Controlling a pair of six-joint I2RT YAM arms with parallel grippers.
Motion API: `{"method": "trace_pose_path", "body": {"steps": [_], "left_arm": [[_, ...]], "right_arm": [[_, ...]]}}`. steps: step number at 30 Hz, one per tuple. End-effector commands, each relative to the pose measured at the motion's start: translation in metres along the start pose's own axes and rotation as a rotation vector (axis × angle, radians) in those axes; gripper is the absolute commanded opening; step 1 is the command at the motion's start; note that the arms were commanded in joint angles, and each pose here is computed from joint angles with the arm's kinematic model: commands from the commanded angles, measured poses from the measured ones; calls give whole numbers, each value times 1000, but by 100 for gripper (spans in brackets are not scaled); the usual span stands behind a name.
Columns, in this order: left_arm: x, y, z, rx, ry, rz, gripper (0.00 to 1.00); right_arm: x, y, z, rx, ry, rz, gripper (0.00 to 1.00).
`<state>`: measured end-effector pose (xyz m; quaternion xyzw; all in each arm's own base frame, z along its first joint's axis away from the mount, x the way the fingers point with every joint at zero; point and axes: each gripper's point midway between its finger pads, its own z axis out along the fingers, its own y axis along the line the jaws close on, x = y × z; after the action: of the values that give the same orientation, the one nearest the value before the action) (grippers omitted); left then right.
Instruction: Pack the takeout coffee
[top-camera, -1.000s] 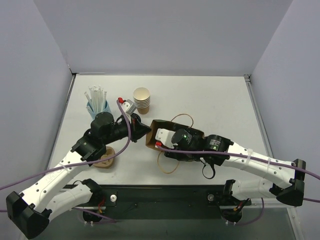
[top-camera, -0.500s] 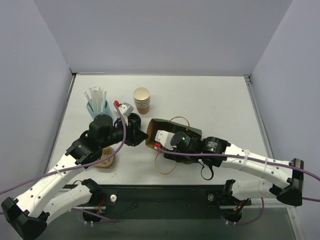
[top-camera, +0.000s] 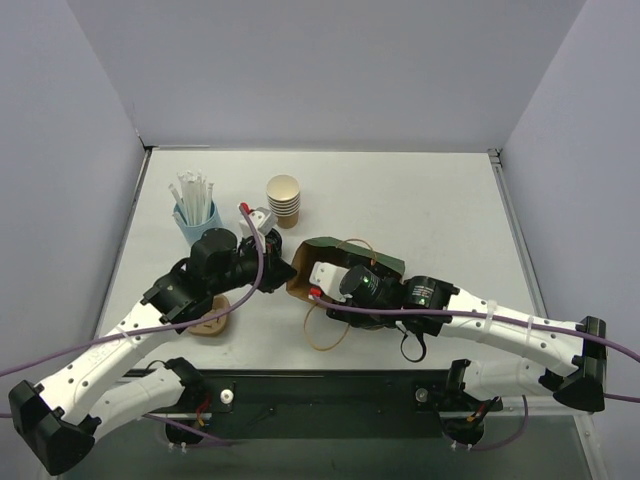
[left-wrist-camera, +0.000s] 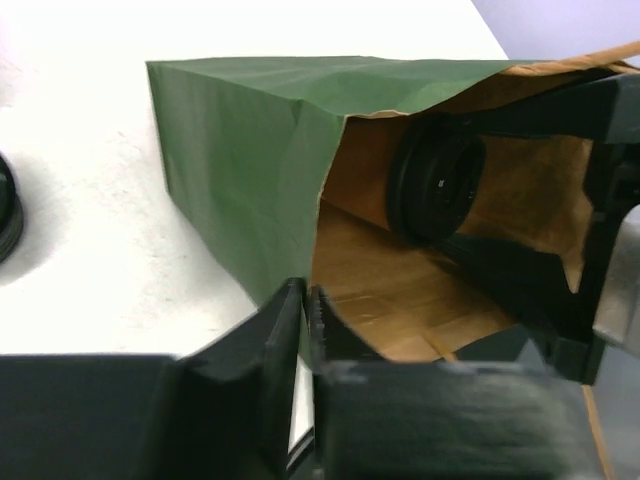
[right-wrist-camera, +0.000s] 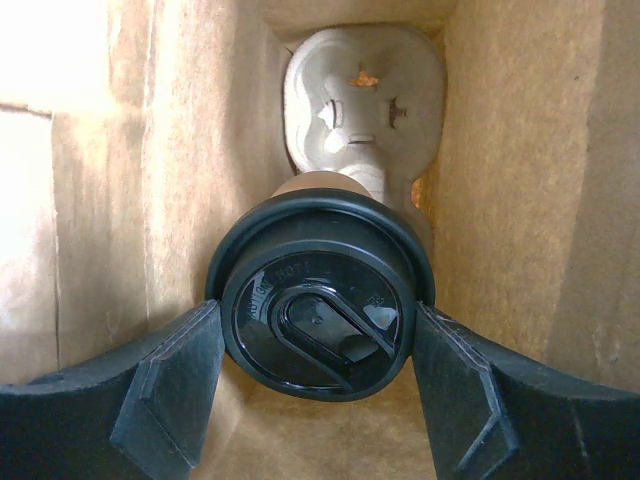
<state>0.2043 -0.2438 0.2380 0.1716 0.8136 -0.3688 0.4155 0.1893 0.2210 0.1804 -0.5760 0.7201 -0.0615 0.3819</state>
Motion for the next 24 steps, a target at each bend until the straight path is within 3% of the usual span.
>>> {"method": "trace_pose_path", "body": {"steps": [1, 10, 14, 24], "left_arm": [[-22, -28, 2, 104, -83, 86, 0], [-20, -48, -6, 110, -191, 151, 0], [-7, -41, 0, 105, -166, 138, 0], [6, -37, 4, 103, -136, 119, 0]], "right_arm": [[-1, -10, -5, 58, -21, 3, 38], [-6, -19, 0, 55, -38, -77, 39], [-1, -17, 7, 36, -50, -156, 38], [14, -3, 22, -53, -73, -102, 39]]}}
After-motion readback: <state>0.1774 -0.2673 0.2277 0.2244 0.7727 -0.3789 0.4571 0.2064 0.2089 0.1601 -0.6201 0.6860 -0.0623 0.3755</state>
